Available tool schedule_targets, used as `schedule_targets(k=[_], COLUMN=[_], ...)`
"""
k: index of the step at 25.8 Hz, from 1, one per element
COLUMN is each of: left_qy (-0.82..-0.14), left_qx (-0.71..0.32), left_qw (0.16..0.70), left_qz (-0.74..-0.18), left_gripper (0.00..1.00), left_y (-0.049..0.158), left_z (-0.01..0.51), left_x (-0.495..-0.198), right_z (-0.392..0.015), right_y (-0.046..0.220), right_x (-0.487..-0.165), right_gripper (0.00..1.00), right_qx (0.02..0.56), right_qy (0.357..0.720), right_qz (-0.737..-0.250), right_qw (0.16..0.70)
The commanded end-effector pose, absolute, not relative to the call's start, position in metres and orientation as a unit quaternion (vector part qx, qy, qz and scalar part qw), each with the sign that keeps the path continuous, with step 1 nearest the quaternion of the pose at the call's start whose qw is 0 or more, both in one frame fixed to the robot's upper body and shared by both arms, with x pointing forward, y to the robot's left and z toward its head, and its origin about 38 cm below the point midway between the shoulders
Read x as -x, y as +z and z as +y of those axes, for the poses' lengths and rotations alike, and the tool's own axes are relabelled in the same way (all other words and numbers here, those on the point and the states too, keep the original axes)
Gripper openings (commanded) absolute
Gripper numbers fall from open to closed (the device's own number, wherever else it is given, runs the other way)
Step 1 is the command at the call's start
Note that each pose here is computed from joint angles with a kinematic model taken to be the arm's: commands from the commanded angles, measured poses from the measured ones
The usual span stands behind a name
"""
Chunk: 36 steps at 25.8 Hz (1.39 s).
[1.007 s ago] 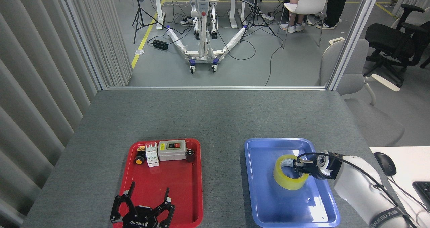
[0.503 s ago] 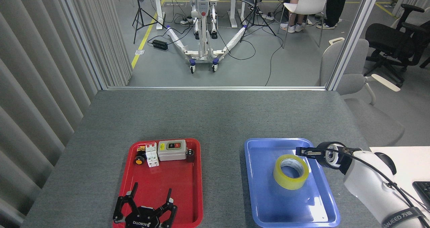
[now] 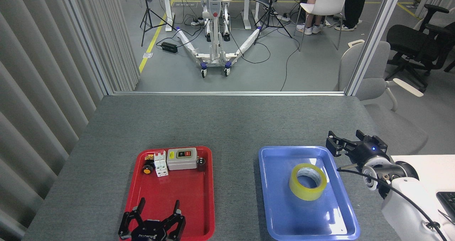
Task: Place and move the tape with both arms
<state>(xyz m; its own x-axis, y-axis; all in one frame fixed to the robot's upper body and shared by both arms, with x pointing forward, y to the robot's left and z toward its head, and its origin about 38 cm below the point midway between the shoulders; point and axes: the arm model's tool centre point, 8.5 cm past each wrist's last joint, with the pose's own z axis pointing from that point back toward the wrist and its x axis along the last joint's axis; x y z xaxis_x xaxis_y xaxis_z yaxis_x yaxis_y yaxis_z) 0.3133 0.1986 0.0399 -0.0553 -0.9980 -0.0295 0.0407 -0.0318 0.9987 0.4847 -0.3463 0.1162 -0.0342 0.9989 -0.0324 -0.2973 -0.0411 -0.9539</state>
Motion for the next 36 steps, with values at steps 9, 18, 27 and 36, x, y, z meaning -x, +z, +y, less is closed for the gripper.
schedule_targets(k=[9, 18, 27, 36], left_qy=[-0.482, -0.481, -0.474, -0.467], left_qx=[-0.504, -0.504, -0.506, -0.505], left_qw=[0.511, 0.512, 0.516, 0.517], left_qz=[-0.502, -0.503, -0.504, -0.51], left_gripper=[1.0, 1.0, 1.0, 1.0], left_y=[0.045, 0.045, 0.047, 0.05], left_z=[0.213, 0.213, 0.214, 0.222], left_x=[-0.314, -0.315, -0.319, -0.342], right_z=[-0.334, -0.321, -0.334, -0.337], right_y=[0.092, 0.082, 0.068, 0.069], right_x=[-0.404, -0.336, -0.315, -0.306], right_gripper=[0.98, 0.99, 1.0, 1.0], right_qx=[0.52, 0.531, 0.532, 0.553], right_qy=[0.528, 0.517, 0.524, 0.492], right_qz=[-0.499, -0.489, -0.474, -0.497], right_qw=[0.449, 0.46, 0.467, 0.453])
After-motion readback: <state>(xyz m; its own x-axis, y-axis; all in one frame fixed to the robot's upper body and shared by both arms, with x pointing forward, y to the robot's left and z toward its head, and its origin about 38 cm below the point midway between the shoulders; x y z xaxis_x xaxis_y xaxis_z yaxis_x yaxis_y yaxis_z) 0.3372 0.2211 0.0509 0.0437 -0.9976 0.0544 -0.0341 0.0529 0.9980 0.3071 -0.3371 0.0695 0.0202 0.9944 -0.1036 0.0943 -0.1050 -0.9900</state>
